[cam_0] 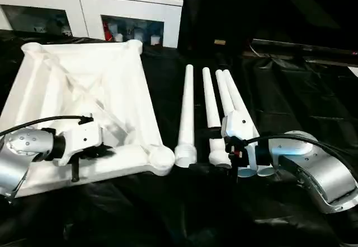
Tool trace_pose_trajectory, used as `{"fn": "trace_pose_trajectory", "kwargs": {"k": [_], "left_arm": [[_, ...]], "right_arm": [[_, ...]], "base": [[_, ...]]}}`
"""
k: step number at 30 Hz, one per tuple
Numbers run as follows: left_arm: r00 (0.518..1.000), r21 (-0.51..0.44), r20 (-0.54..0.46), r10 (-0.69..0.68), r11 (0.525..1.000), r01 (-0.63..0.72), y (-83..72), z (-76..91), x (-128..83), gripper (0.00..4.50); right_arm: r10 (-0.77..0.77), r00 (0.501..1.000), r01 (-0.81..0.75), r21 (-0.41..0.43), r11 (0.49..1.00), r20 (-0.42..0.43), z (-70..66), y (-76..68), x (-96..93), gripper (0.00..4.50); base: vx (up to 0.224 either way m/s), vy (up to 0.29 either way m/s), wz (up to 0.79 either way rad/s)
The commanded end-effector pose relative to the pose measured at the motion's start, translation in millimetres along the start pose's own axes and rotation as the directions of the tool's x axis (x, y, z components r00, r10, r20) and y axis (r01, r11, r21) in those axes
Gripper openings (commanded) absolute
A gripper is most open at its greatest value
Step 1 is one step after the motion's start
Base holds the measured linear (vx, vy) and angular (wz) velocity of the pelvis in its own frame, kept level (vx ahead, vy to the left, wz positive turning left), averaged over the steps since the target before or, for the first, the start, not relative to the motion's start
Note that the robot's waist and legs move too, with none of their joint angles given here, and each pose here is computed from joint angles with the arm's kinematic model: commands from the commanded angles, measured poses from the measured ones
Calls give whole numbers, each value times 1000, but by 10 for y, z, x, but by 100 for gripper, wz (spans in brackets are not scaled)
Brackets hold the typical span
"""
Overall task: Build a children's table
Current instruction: Move table base
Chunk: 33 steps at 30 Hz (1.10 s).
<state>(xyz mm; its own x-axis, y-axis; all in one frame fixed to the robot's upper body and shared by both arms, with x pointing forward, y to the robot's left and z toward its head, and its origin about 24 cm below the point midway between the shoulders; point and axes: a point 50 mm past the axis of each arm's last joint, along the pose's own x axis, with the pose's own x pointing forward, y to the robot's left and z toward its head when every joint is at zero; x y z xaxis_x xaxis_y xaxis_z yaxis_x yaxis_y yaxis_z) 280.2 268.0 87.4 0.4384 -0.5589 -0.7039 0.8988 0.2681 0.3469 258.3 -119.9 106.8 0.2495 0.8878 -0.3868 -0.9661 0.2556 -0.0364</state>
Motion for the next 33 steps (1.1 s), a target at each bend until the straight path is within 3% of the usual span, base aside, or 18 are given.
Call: {"fn": "trace_pose_trajectory", "kwargs": {"k": [1, 5, 11, 18, 22, 24, 26, 33], "left_arm": [[987, 60, 1, 160, 985, -159, 218, 66, -187, 3], [992, 24, 28, 124, 992, -125, 188, 82, -205, 3], [996, 18, 71, 58, 998, -60, 125, 106, -209, 89], [990, 25, 118, 73, 997, -77, 148, 163, -247, 136], [981, 4, 151, 125, 992, -127, 195, 208, -327, 167], [960, -45, 203, 194, 981, -189, 253, 277, -357, 180], [945, -97, 226, 237, 971, -220, 251, 337, -295, 194], [913, -176, 367, 180, 977, -122, 11, 598, 33, 252]], "right_arm": [[-12, 1000, 12, -1, 1000, -6, -2, -16, -9, 450], [-15, 1000, 15, 5, 1000, -2, -5, -6, -17, 450], [-17, 1000, 17, 11, 1000, 0, -19, 1, -21, 450], [-21, 1000, 20, 8, 1000, 12, 5, -24, -14, 450], [-109, 994, 109, 24, 994, 23, 45, -111, -2, 450], [-263, 965, 262, 84, 961, -5, 69, -285, 54, 450], [-367, 930, 361, 261, 895, -27, 85, -454, 177, 450], [-475, 870, 478, 454, 752, -129, 74, -720, 493, 450]], "base": [[0, 0, 0], [0, 0, 0], [0, 0, 0], [0, 0, 0], [0, 0, 0], [0, 0, 0], [0, 0, 0], [0, 0, 0]]}}
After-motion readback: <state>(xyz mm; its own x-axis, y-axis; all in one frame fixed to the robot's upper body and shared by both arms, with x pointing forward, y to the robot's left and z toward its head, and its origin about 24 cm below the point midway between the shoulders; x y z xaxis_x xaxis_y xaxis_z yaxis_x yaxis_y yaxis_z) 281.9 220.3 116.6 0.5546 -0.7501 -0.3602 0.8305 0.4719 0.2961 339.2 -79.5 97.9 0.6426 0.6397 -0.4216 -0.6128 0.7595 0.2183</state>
